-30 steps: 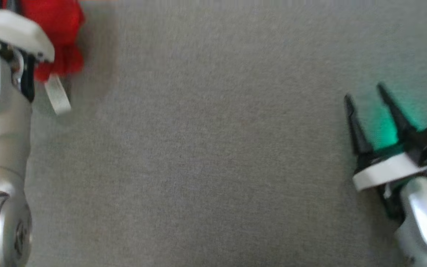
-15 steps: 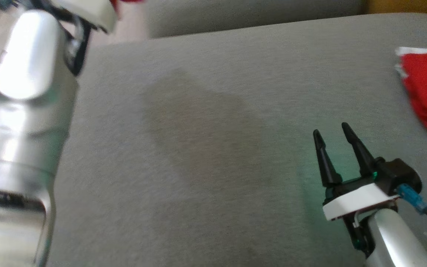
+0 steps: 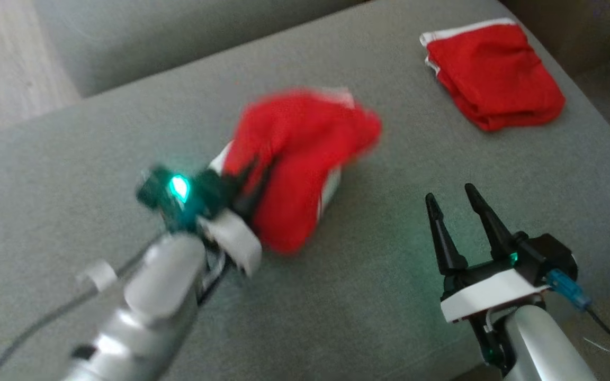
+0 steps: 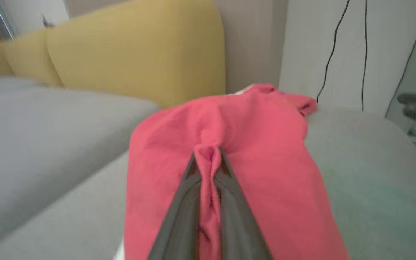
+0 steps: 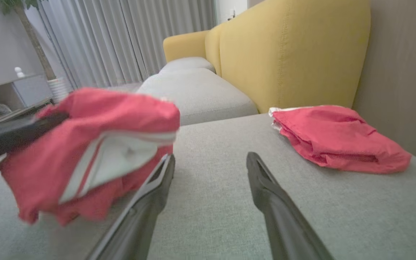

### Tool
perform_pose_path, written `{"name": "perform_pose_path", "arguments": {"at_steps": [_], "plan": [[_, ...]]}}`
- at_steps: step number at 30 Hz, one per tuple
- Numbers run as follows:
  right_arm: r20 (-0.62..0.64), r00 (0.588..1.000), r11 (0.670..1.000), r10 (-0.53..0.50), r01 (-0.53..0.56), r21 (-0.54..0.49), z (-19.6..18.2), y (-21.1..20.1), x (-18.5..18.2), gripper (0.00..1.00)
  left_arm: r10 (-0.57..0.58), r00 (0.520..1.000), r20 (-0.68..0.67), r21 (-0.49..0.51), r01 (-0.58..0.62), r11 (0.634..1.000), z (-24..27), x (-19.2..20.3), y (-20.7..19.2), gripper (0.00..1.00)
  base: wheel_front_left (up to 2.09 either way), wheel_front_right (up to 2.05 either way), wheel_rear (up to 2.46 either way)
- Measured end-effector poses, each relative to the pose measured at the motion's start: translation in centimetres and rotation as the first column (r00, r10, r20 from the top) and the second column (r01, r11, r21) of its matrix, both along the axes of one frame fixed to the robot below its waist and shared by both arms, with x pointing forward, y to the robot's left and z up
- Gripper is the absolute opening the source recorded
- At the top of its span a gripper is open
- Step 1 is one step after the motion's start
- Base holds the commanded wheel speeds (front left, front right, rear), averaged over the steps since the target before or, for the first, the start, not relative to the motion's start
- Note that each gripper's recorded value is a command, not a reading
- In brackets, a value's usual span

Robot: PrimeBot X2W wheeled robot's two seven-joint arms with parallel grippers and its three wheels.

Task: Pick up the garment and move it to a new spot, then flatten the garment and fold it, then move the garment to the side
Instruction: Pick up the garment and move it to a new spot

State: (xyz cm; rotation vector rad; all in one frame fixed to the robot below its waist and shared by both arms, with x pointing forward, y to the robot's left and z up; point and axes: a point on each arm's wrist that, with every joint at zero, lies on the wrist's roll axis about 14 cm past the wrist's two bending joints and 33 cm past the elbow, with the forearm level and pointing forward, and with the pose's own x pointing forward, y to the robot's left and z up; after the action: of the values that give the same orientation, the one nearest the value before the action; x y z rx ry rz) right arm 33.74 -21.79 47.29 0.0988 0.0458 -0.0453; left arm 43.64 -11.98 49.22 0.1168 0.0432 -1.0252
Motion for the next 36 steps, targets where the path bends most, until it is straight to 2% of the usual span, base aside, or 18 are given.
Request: {"name": "perform_pose_path", "arguments": {"at_steps": [1, 2, 5, 10, 14, 18, 23, 27, 32, 36], "plan": [[-0.013, 1.000, 1.000, -0.001, 0.001, 0.002, -0.4, 0.1, 0.1, 1.00, -0.004, 0.998, -0.056, 0.011, 0.004, 1.000, -2.0, -0.8, 0.0, 0.92, 0.00, 0.00, 0.00], [-0.025, 1.000, 1.000, 0.002, -0.002, 0.005, -0.8, 0.2, 0.2, 1.00, 0.005, 0.994, -0.106, 0.025, -0.003, 1.000, -3.9, -1.4, 0.4, 1.00, 0.00, 0.00, 0.00], [-0.049, 0.999, 1.000, 0.015, -0.014, 0.015, -1.6, 0.8, 0.6, 1.00, 0.092, 0.981, -0.169, 0.062, -0.083, 0.995, -7.1, -1.8, 2.5, 1.00, 0.00, 0.00, 0.00], [-0.057, 0.998, 0.999, 0.037, -0.035, 0.031, -2.1, 1.5, 1.5, 1.00, 0.295, 0.948, -0.117, -0.058, -0.304, 0.951, -3.8, -0.6, 5.7, 1.00, 0.00, 0.00, 0.00], [-0.066, 0.994, 0.996, 0.084, -0.081, 0.049, -2.6, 3.1, 1.9, 1.00, 0.496, 0.856, -0.146, -0.086, -0.511, 0.856, -3.8, -2.1, 11.4, 1.00, 0.00, 0.00, 0.00], [-0.079, 0.990, 0.991, 0.119, -0.113, 0.068, -3.2, 4.4, 1.7, 1.00, 0.661, 0.734, -0.155, -0.077, -0.677, 0.732, -4.2, -4.8, 18.0, 1.00, 0.00, 0.00, 0.00], [-0.083, 0.983, 0.985, 0.162, -0.157, 0.071, -3.5, 5.9, 1.3, 1.00, 0.795, 0.600, -0.089, -0.137, -0.798, 0.587, -1.4, -7.5, 24.0, 1.00, 0.00, 0.00, 0.00], [-0.058, 0.982, 0.982, 0.178, -0.173, 0.071, -2.8, 6.7, 0.3, 1.00, 0.845, 0.532, -0.050, -0.157, -0.840, 0.519, -0.4, -11.0, 26.7, 1.00, 0.00, 0.00, 0.00], [-0.037, 0.978, 0.978, 0.204, -0.202, 0.052, -2.2, 7.5, -1.6, 1.00, 0.866, 0.497, -0.055, -0.142, -0.862, 0.486, -1.2, -14.6, 28.1, 1.00, 0.00, 0.00, 0.00], [0.013, 0.975, 0.974, 0.222, -0.223, 0.045, -0.8, 8.2, -2.0, 1.00, 0.861, 0.508, -0.030, -0.159, -0.853, 0.497, -0.6, -15.0, 28.0, 1.00, 0.00, 0.00, 0.00]]}}
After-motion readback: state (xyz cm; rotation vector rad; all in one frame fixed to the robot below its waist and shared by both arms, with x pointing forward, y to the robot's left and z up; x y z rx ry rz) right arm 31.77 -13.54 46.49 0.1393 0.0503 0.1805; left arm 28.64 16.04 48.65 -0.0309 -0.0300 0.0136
